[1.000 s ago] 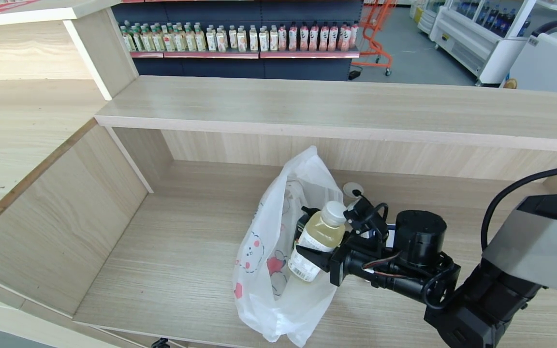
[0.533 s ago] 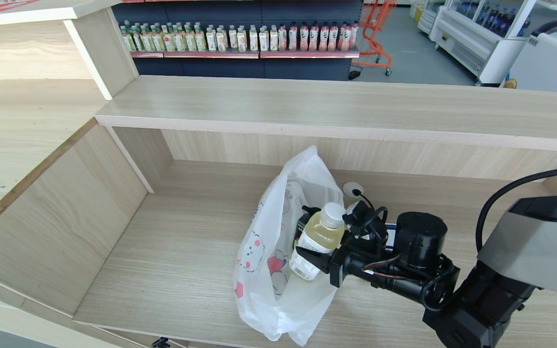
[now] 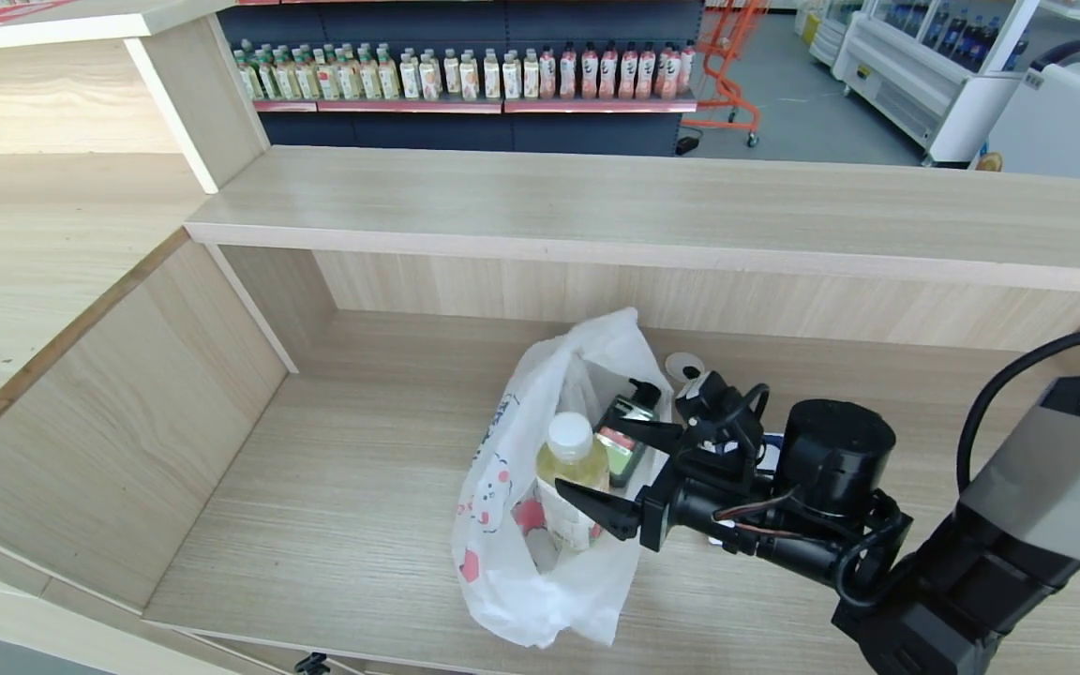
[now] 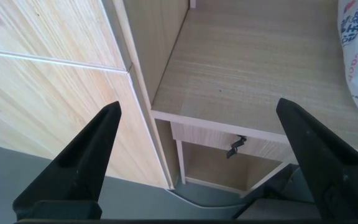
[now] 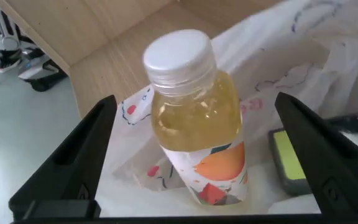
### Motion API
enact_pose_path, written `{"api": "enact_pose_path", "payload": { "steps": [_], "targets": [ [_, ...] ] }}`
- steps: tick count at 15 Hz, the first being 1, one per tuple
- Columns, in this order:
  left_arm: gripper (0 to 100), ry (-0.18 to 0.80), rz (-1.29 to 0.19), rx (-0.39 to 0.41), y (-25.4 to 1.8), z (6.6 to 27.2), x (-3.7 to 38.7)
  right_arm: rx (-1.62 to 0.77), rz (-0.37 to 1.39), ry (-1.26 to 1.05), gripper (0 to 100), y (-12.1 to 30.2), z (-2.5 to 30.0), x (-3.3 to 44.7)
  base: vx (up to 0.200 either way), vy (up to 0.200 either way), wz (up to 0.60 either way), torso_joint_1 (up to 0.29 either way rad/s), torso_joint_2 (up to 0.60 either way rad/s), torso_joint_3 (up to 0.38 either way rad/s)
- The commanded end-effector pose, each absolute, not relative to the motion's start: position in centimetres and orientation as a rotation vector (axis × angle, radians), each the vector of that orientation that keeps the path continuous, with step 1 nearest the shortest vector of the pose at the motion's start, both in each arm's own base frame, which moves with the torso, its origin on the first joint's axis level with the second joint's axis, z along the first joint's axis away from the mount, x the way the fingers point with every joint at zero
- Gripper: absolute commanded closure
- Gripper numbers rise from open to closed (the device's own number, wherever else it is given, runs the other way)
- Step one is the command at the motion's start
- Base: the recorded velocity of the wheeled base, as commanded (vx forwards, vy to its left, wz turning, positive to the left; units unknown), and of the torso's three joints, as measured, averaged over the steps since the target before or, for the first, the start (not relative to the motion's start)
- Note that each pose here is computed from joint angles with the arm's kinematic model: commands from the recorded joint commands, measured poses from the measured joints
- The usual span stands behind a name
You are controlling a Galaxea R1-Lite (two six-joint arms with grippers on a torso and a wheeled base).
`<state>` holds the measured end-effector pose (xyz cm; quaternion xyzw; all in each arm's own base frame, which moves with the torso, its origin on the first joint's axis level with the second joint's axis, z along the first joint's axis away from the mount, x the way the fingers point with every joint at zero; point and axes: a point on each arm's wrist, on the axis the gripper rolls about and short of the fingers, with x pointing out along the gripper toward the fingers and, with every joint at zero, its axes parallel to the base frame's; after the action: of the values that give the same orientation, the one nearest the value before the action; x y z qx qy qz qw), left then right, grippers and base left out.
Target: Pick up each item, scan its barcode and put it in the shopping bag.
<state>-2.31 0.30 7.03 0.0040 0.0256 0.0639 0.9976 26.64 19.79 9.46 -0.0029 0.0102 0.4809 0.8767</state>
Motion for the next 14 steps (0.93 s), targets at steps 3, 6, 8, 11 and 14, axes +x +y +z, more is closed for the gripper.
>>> {"api": "enact_pose_path", "payload": {
  "steps": [3, 6, 8, 11, 14],
  "targets": [
    [0, 0.051, 0.129, 0.008, 0.3, 7.0, -2.3, 0.031, 1.007, -0.028, 0, 19.2, 12.0, 25.7, 0.0, 0.0, 0.0, 0.0, 0.0, 0.0],
    [0, 0.051, 0.129, 0.008, 0.3, 7.0, -2.3, 0.04, 0.987, -0.029, 0, 18.5, 12.8, 25.6, 0.0, 0.0, 0.0, 0.0, 0.0, 0.0],
    [0, 0.051, 0.129, 0.008, 0.3, 7.0, -2.3, 0.036, 0.913, -0.025, 0, 16.3, 14.4, 25.5, 0.0, 0.0, 0.0, 0.0, 0.0, 0.0],
    [0, 0.051, 0.129, 0.008, 0.3, 7.0, -2.3, 0.036, 0.824, -0.008, 0, 12.0, 16.4, 22.8, 0.0, 0.0, 0.0, 0.0, 0.0, 0.0],
    [0, 0.051, 0.129, 0.008, 0.3, 7.0, -2.3, 0.043, 0.734, -0.056, 0, 9.3, 18.3, 21.8, 0.0, 0.0, 0.0, 0.0, 0.0, 0.0]
  ]
}}
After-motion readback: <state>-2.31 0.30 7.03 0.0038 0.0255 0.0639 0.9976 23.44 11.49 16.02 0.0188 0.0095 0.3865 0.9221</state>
